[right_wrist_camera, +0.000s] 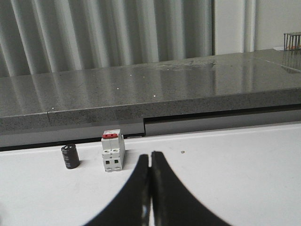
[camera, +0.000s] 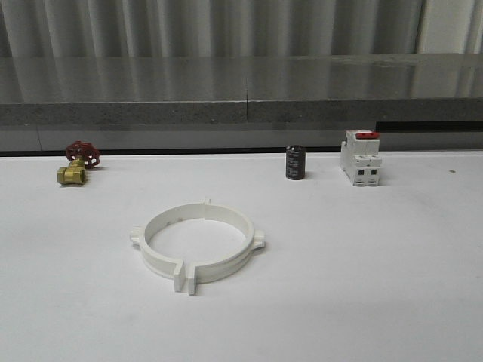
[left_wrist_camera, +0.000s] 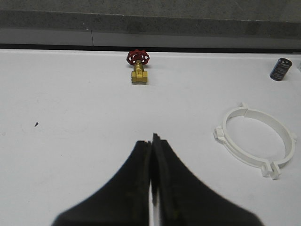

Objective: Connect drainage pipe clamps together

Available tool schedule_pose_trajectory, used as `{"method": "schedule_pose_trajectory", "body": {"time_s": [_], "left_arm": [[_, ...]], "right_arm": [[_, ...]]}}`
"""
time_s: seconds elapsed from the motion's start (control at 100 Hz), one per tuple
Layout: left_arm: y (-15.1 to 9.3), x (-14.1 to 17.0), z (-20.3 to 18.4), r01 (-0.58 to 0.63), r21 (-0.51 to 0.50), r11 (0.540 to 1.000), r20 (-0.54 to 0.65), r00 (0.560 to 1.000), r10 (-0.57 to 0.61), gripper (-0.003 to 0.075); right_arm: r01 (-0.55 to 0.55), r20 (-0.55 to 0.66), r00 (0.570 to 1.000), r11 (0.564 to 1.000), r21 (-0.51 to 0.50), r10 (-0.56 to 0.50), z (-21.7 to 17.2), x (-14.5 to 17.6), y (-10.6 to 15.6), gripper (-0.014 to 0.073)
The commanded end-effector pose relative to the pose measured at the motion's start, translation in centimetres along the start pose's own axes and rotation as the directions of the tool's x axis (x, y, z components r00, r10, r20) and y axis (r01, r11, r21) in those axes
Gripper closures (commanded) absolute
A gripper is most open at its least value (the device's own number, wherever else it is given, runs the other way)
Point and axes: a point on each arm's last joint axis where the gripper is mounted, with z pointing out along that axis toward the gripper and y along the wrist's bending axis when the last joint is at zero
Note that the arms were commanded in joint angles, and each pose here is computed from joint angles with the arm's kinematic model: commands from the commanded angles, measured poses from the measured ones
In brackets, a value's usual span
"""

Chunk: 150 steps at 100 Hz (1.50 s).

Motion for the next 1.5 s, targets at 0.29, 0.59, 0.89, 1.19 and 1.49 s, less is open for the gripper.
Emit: {"method": "schedule_pose_trajectory", "body": {"time_s": [0.29,0.59,0.89,1.19,1.49], "left_arm": [[1.0,1.5,0.8,-0.119,-0.141,0.983,0.416,0.894,0.168,0.0741],[1.3,7.3,1.9,-0.050,-0.114,0.992,0.467,0.879,0.098,0.0741],[1.5,9.6,3.1,-0.029,-0.101,0.994,0.430,0.900,0.070,0.0741],[1.5,9.6,3.1,-0.029,-0.101,0.994,0.430,0.900,0.070,0.0741],[1.5,9.6,3.1,-0.029,-0.101,0.994,0.430,0.900,0.070,0.0741]], "right_arm": [[0.009,0.123,0.992,1.000,-0.014,-0.007,-0.2,-1.5,0.2,0.0662],[0.009,0.123,0.992,1.000,-0.014,-0.007,-0.2,-1.5,0.2,0.0662],[0.009,0.123,0.992,1.000,-0.014,-0.007,-0.2,-1.5,0.2,0.0662],[0.009,0.123,0.992,1.000,-0.014,-0.007,-0.2,-1.5,0.2,0.0662],[0.009,0.123,0.992,1.000,-0.014,-0.007,-0.2,-1.5,0.2,0.0662]]}}
